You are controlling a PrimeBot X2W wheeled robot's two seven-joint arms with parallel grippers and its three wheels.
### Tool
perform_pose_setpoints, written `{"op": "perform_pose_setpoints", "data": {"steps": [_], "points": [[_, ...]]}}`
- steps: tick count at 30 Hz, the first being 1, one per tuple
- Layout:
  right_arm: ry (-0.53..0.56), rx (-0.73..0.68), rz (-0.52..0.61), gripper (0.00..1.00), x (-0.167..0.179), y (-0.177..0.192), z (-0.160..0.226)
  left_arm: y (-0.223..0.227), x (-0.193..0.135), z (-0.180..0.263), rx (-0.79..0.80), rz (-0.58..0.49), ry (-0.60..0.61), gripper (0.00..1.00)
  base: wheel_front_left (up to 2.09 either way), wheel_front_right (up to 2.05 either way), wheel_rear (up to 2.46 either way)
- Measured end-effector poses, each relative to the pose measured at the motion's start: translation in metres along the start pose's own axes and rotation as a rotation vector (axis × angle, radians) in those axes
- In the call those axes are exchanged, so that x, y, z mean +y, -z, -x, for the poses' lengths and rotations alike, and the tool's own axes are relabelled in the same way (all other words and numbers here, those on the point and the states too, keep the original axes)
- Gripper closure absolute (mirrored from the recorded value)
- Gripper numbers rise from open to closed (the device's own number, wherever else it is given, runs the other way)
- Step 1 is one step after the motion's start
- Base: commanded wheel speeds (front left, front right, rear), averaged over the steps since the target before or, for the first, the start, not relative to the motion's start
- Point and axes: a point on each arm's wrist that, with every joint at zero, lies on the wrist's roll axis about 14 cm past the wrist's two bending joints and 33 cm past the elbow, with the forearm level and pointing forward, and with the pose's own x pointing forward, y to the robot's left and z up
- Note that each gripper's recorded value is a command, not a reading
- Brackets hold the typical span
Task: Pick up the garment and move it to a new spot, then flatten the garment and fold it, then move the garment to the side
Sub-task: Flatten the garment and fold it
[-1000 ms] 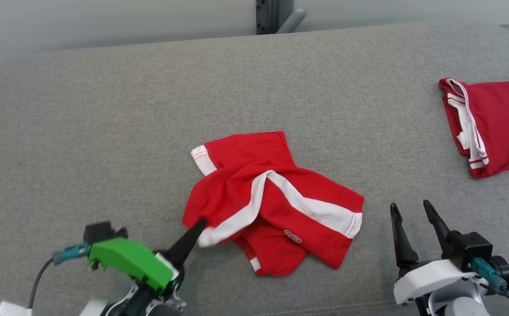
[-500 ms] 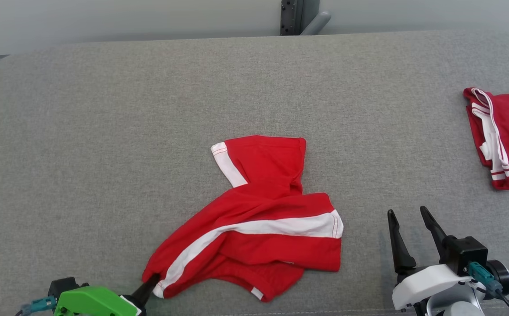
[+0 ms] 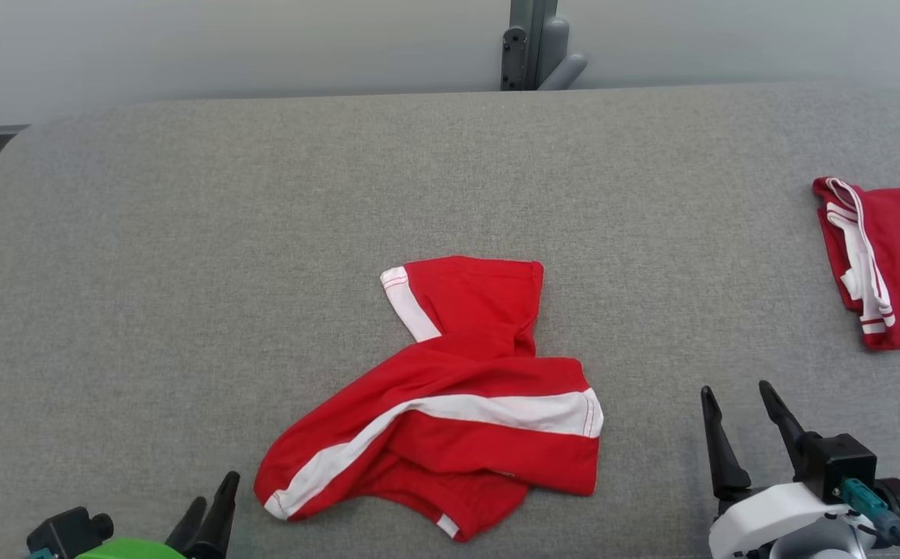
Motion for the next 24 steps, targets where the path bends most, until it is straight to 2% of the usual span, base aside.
{"op": "perform_pose_setpoints", "data": {"steps": [4,9,10,12,16,24], "points": [[0.009,-0.035,0.039,0.0,-0.007,-0.012,0.005,-0.019,0.004,0.013,-0.128,-0.22,-0.022,0.0,0.0,0.0,0.0],[0.024,-0.093,0.08,0.0,-0.014,-0.032,0.011,-0.02,-0.001,0.025,-0.197,-0.488,-0.025,0.0,0.0,0.0,0.0],[0.028,-0.1,0.088,0.0,-0.015,-0.034,0.013,-0.017,-0.002,0.027,-0.206,-0.485,-0.025,0.0,0.0,0.0,0.0],[0.034,-0.11,0.1,0.0,-0.018,-0.037,0.019,-0.02,-0.009,0.033,-0.253,-0.545,-0.015,0.0,0.0,0.0,0.0],[0.037,-0.137,0.115,0.0,-0.018,-0.046,0.024,-0.042,-0.027,0.047,-0.399,-0.618,0.008,0.0,0.0,0.0,0.0],[0.038,-0.15,0.12,0.0,-0.017,-0.05,0.03,-0.042,-0.023,0.064,-0.477,-0.673,-0.016,0.0,0.0,0.0,0.0]]}}
